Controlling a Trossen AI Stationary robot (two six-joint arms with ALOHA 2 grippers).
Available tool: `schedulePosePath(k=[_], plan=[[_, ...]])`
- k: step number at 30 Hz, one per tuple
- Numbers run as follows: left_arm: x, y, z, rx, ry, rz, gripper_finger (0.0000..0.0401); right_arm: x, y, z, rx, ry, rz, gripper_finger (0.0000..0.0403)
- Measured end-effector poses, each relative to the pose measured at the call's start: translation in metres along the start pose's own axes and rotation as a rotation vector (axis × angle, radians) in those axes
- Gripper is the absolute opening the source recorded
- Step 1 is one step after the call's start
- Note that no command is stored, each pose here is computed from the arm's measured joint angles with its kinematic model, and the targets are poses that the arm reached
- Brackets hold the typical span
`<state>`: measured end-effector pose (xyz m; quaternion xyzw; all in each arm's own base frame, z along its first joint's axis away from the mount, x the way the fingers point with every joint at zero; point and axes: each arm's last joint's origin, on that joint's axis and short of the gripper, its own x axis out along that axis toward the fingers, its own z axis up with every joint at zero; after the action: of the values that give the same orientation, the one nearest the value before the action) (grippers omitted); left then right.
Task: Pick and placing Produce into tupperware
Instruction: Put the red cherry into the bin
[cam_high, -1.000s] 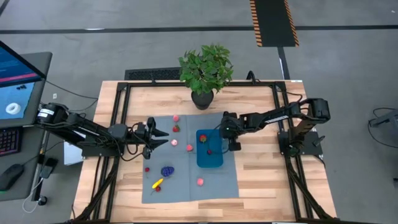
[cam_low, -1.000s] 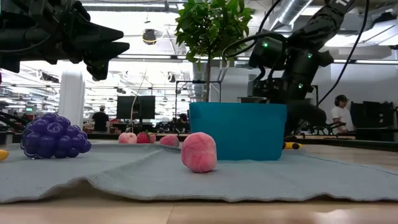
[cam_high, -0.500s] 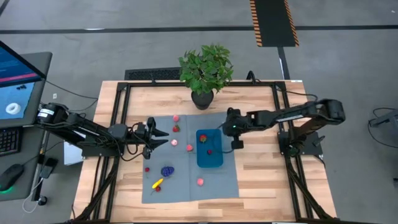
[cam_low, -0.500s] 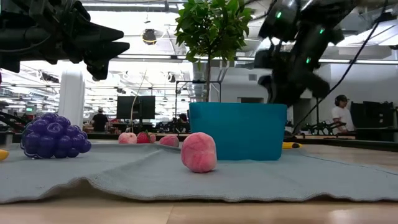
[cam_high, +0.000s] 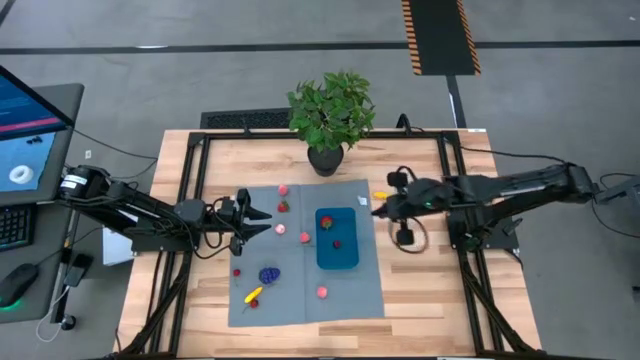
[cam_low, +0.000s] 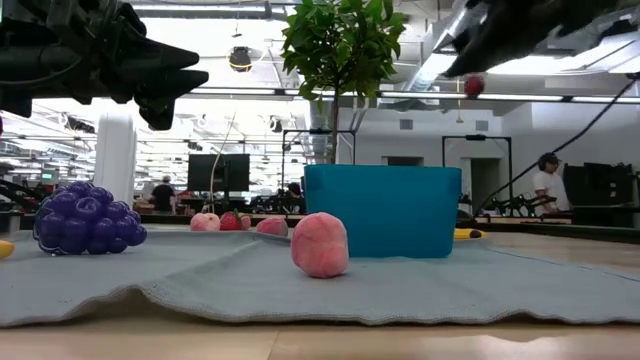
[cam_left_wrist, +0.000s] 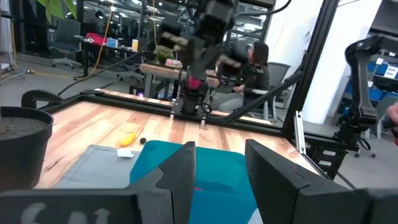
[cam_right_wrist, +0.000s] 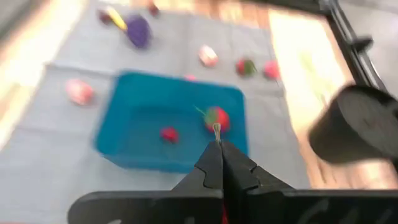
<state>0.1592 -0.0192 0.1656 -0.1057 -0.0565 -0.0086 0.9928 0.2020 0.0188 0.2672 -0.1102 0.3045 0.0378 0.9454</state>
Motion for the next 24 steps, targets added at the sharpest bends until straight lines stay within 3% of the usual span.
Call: schedulePosePath(k=[9,18,24], plan=[[0.0,0.0,0.0,-0.018,-0.003,0.006,0.013,-0.017,0.032,-0.04,0.154,-0.264,0.115,0.0015],[0.0,0.0,0.001,-0.02,-0.014,0.006,0.013,-0.01,0.062,-0.088,0.199,-0.547,0.25,0.0016],[0.0,0.0,0.001,-0.02,-0.014,0.006,0.013,-0.007,0.072,-0.113,0.204,-0.65,0.335,0.0014]])
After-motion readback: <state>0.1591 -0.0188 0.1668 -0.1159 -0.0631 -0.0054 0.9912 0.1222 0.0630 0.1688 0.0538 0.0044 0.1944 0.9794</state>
